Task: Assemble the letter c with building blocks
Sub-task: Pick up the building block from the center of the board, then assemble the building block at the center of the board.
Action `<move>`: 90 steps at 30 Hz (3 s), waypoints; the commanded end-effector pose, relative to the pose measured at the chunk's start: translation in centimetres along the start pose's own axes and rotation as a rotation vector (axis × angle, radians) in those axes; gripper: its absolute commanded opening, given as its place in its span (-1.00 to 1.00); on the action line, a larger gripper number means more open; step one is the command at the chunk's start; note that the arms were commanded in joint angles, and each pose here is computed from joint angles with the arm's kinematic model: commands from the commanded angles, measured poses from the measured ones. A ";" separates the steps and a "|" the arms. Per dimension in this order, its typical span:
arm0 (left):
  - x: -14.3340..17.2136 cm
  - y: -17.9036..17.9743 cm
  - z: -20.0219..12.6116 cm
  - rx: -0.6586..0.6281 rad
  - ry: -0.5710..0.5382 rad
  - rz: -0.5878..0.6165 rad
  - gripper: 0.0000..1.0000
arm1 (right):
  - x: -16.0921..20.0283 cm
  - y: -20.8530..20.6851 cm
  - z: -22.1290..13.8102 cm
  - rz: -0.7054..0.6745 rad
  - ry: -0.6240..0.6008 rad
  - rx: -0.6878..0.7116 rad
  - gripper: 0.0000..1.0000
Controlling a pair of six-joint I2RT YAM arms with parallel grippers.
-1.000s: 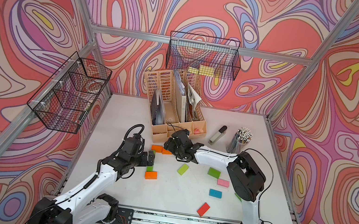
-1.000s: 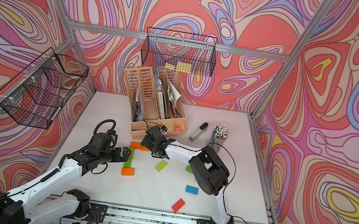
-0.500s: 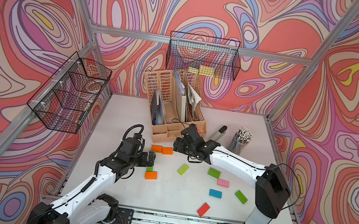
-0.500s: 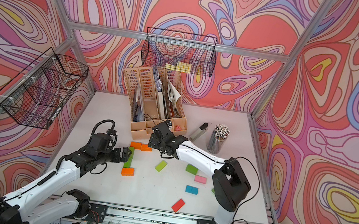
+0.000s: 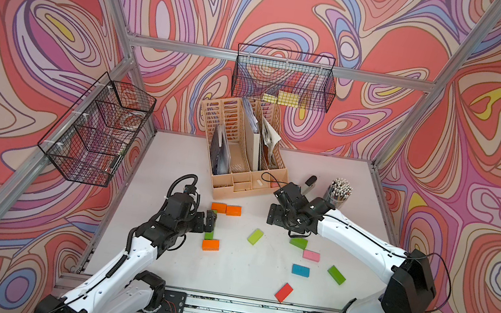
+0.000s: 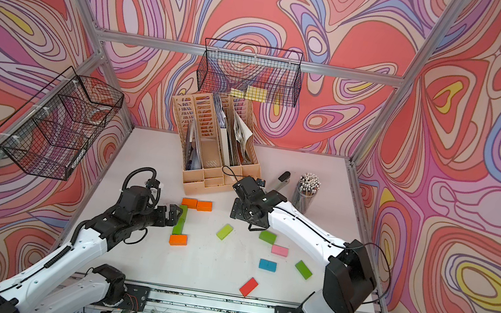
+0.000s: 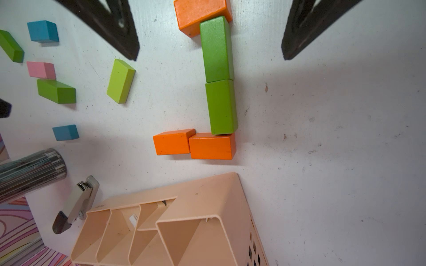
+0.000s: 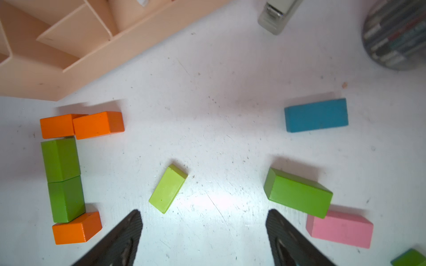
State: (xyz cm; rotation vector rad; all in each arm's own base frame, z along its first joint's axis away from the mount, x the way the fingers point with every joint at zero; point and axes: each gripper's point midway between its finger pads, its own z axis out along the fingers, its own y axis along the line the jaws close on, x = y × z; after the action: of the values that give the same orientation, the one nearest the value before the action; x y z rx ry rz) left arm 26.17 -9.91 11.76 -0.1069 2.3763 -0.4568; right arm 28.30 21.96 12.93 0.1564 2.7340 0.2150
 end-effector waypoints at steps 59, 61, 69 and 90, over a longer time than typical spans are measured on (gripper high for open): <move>3.1 1.0 3.1 -0.029 0.150 0.014 0.99 | 3.4 -9.9 7.2 0.122 0.201 0.107 0.39; 3.1 1.0 3.0 -0.028 0.148 0.014 0.99 | 3.4 -9.8 7.3 0.116 0.200 0.099 0.33; 2.5 0.6 3.4 -0.025 0.159 0.007 0.99 | 2.2 -9.2 5.2 0.129 0.141 0.055 0.06; 2.6 1.5 2.2 -0.075 0.138 -0.021 0.99 | 4.5 7.9 2.8 -0.170 0.163 -0.315 -0.01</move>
State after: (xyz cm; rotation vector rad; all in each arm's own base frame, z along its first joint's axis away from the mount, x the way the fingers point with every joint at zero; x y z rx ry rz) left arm 26.08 -10.16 8.17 -0.1081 2.5166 -0.4265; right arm 25.42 28.37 9.59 -0.1679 2.8434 0.6065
